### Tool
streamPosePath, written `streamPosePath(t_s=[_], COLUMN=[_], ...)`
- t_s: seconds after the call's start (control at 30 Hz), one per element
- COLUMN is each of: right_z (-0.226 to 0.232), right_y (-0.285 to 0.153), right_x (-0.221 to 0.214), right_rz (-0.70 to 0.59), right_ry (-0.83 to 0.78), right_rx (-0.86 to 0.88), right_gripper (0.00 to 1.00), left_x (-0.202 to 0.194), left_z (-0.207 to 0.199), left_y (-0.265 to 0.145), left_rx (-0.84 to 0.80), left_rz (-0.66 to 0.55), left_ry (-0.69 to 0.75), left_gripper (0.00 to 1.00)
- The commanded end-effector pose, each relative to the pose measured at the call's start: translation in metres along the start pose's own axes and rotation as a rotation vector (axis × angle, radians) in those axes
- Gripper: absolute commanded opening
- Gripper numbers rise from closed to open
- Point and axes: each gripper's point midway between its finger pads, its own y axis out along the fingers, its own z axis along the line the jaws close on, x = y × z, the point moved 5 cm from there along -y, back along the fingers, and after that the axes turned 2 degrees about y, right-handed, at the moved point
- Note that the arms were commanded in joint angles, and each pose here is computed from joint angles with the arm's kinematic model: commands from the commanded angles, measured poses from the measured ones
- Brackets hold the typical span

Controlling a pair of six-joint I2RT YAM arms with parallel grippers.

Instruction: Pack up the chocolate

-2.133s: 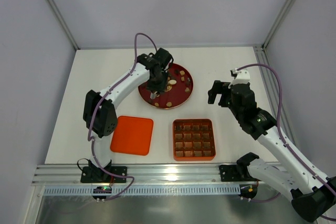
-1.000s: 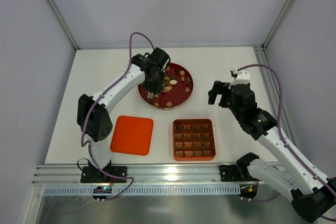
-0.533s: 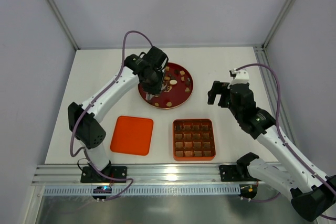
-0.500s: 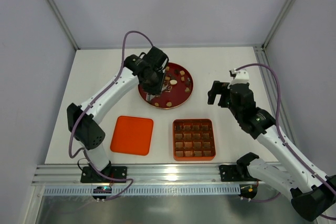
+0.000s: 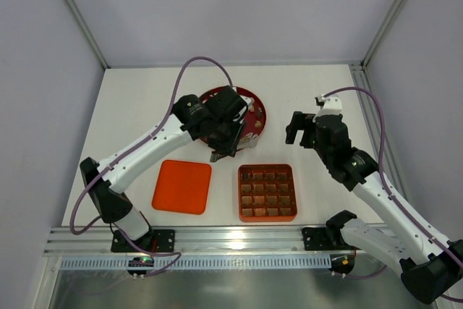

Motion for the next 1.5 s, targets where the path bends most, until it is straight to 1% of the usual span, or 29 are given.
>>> streamPosePath(t_s=[0.0,0.07,0.3,0.57,0.67,0.87,1.0,1.23,1.27,1.47], right_z=[0.003,0.003,0.001,0.000,0.000,0.000,0.000,0.000,-0.001,-0.001], right_y=[-0.001,-0.001,-0.003,-0.004,-0.005,-0.004,-0.003,-0.004,-0.004,-0.003], right_x=[0.017,0.017,0.015,0.012,0.012,0.011,0.010,0.011,0.010,0.009], right_rz=[-0.062,-0.063,-0.061,-0.055,-0.059,-0.055,-0.053,-0.055,-0.053,-0.052], right_ry=[0.024,0.025,0.031,0.032,0.032,0.030,0.029,0.029,0.028,0.027], right_rx=[-0.002,-0.004,-0.010,-0.008,-0.006,-0.008,-0.009,-0.008,-0.009,-0.011], right_gripper=[1.00,1.00,1.00,1.00,1.00,1.00,1.00,1.00,1.00,1.00], left_x=[-0.015,-0.024,-0.040,-0.049,-0.053,-0.056,-0.056,-0.057,-0.054,-0.054], left_z=[-0.017,-0.025,-0.040,-0.052,-0.058,-0.060,-0.059,-0.059,-0.056,-0.055], left_y=[-0.016,-0.015,-0.011,-0.003,0.002,0.007,0.010,0.016,0.016,0.016], left_rx=[-0.050,-0.060,-0.088,-0.102,-0.128,-0.118,-0.108,-0.098,-0.076,-0.068], left_rz=[-0.010,0.008,0.013,0.028,0.052,0.062,0.063,0.078,0.063,0.060], left_ry=[-0.002,0.006,0.019,0.033,0.037,0.040,0.042,0.052,0.053,0.055], left_gripper=[0.31,0.31,0.31,0.32,0.32,0.32,0.36,0.36,0.36,0.36])
